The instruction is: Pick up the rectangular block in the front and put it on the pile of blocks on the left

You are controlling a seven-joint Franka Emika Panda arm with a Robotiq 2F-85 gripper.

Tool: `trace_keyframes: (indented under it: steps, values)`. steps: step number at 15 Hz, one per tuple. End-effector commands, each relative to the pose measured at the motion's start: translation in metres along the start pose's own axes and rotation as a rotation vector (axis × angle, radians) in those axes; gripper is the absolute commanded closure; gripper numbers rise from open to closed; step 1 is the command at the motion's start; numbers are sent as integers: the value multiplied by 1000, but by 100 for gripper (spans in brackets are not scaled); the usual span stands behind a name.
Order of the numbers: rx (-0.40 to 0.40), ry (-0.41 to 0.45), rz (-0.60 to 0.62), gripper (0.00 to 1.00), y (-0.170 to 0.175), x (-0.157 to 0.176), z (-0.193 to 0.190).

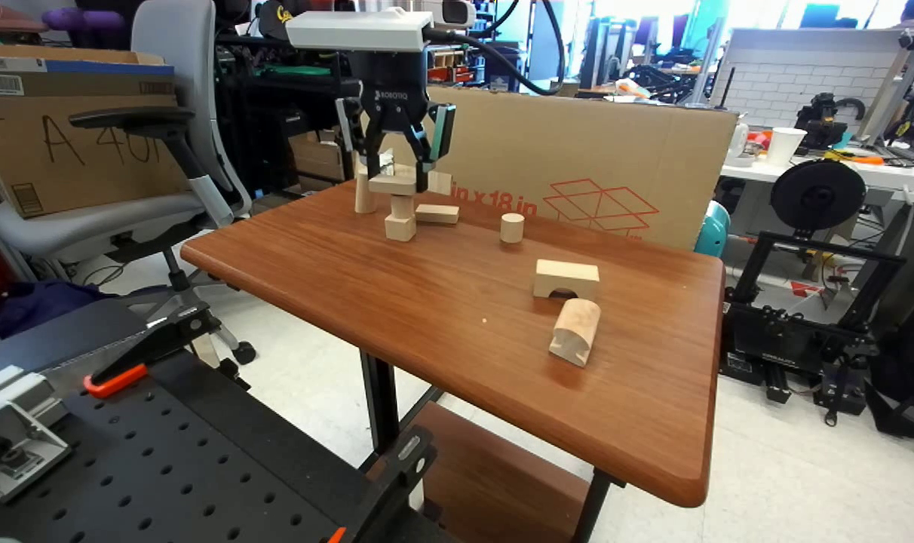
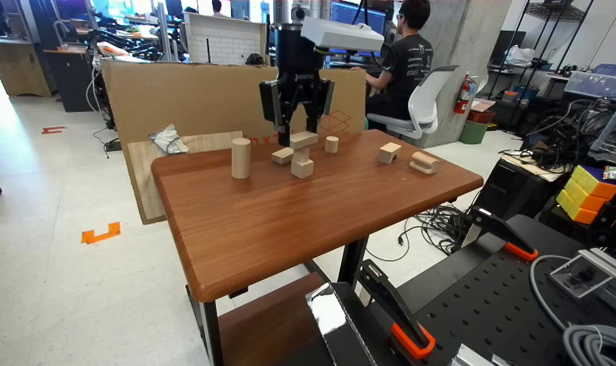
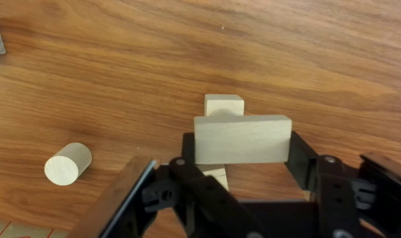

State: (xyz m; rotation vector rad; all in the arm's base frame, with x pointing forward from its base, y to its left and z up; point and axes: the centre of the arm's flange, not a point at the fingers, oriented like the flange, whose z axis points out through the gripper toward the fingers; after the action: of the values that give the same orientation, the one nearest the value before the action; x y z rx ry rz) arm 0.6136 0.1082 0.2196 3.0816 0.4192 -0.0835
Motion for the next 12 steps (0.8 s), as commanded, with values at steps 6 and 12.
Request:
trace_keyframes:
  steps: [6, 12]
  values:
    - [-16, -15, 5, 6, 6, 6, -3]
    - [-22, 6, 17, 0, 1, -29, -29]
